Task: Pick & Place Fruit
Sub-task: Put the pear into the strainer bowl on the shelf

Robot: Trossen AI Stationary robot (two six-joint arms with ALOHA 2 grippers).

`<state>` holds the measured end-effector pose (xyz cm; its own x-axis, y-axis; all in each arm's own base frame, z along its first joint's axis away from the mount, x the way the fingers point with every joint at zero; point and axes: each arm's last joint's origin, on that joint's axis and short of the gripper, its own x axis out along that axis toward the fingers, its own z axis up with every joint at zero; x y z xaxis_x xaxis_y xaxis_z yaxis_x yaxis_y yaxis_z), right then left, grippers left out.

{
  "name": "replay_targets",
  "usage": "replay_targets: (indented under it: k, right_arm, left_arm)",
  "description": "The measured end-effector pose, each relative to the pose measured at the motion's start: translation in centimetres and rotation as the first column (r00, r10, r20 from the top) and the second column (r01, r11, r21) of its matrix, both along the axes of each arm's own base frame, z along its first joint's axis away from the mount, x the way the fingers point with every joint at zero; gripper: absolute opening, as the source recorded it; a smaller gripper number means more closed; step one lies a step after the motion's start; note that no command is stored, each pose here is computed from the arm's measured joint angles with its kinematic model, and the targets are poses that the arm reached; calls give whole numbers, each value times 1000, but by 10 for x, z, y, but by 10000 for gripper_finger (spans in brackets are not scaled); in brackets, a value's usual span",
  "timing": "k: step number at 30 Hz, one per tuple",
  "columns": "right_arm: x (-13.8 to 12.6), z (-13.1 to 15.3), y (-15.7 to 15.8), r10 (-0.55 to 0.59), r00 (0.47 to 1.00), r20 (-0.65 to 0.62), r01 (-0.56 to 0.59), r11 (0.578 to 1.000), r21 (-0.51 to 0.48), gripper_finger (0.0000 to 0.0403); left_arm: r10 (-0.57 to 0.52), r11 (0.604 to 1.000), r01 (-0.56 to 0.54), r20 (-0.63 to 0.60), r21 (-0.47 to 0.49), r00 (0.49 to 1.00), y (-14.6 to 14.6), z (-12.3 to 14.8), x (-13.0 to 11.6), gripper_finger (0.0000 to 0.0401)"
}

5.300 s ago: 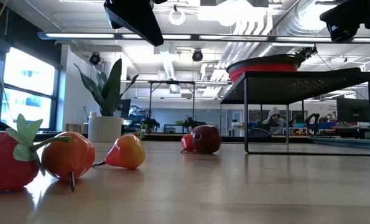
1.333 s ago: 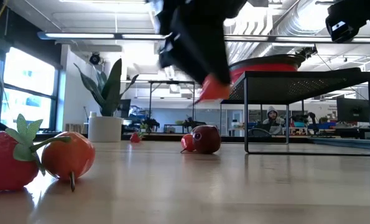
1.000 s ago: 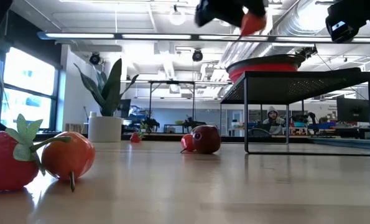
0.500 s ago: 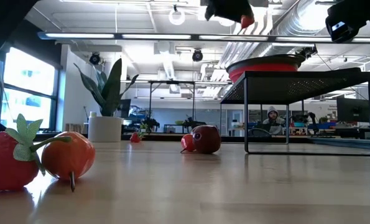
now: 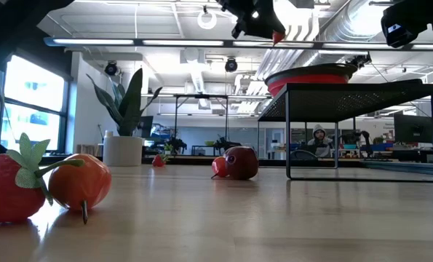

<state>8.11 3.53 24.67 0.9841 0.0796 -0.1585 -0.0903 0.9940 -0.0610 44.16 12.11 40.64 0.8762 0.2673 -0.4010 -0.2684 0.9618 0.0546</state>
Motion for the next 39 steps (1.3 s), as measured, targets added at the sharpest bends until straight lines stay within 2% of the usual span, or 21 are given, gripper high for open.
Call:
replay_targets:
  k: [6, 11, 18, 22, 28, 39]
  right_arm:
    - [0, 0, -3, -92, 996, 12, 92, 995, -35, 2]
    - [0, 0, -5, -154, 988, 19, 155, 987, -52, 2]
    - [0, 1, -5, -154, 988, 22, 155, 986, -64, 2]
    - [0, 0, -5, -153, 988, 20, 154, 986, -67, 2]
    - [0, 0, -5, -153, 988, 21, 154, 986, -67, 2]
    - [0, 0, -5, -154, 988, 21, 155, 986, -67, 2]
  left_arm:
    - [6, 1000, -8, 77, 26, 997, 7, 2, 6, 154]
    - [10, 1000, -12, 78, 28, 997, 12, -8, 15, 154]
    - [40, 999, -41, 26, 16, 999, 26, -45, 36, 154]
    - [73, 997, -73, -5, 6, 997, 34, -58, 40, 154]
    - [166, 986, -165, -52, 21, 985, 36, -62, 38, 154]
    - [174, 985, -173, -69, 15, 982, 36, -64, 37, 154]
